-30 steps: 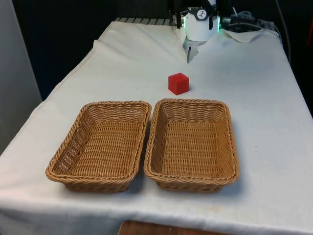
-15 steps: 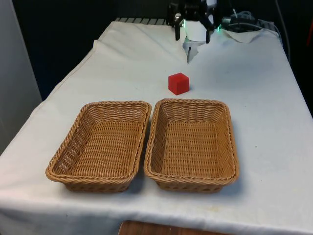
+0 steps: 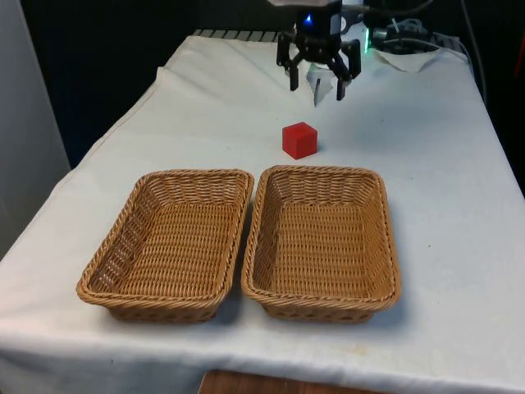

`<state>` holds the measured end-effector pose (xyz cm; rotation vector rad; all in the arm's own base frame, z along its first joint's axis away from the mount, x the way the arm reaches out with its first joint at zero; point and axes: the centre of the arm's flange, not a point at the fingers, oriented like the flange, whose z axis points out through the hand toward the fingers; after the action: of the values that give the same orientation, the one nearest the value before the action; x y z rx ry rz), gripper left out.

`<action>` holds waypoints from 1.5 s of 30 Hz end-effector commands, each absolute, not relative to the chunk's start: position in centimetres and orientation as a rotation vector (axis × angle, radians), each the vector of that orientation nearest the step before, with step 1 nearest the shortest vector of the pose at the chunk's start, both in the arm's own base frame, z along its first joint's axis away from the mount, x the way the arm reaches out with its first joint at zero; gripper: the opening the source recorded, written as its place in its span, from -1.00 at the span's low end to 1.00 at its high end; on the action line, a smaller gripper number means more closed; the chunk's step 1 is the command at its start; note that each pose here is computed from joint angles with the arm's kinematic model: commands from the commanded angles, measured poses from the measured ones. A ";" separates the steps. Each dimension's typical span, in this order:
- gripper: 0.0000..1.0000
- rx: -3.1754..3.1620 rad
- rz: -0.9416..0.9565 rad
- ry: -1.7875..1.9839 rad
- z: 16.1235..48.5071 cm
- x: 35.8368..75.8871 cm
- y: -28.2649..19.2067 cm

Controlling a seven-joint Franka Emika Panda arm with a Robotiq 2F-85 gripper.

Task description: Pick up the red cube and place it into the right basket.

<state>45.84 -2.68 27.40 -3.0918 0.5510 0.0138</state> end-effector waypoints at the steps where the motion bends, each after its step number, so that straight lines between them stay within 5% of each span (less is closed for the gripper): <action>1: 1.00 -3.082 0.002 0.578 26.8 45.8 -2.6; 45: 1.00 -3.088 -0.013 0.990 17.5 45.7 -4.1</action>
<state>45.67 -4.14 17.54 -3.0883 0.9896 -0.0134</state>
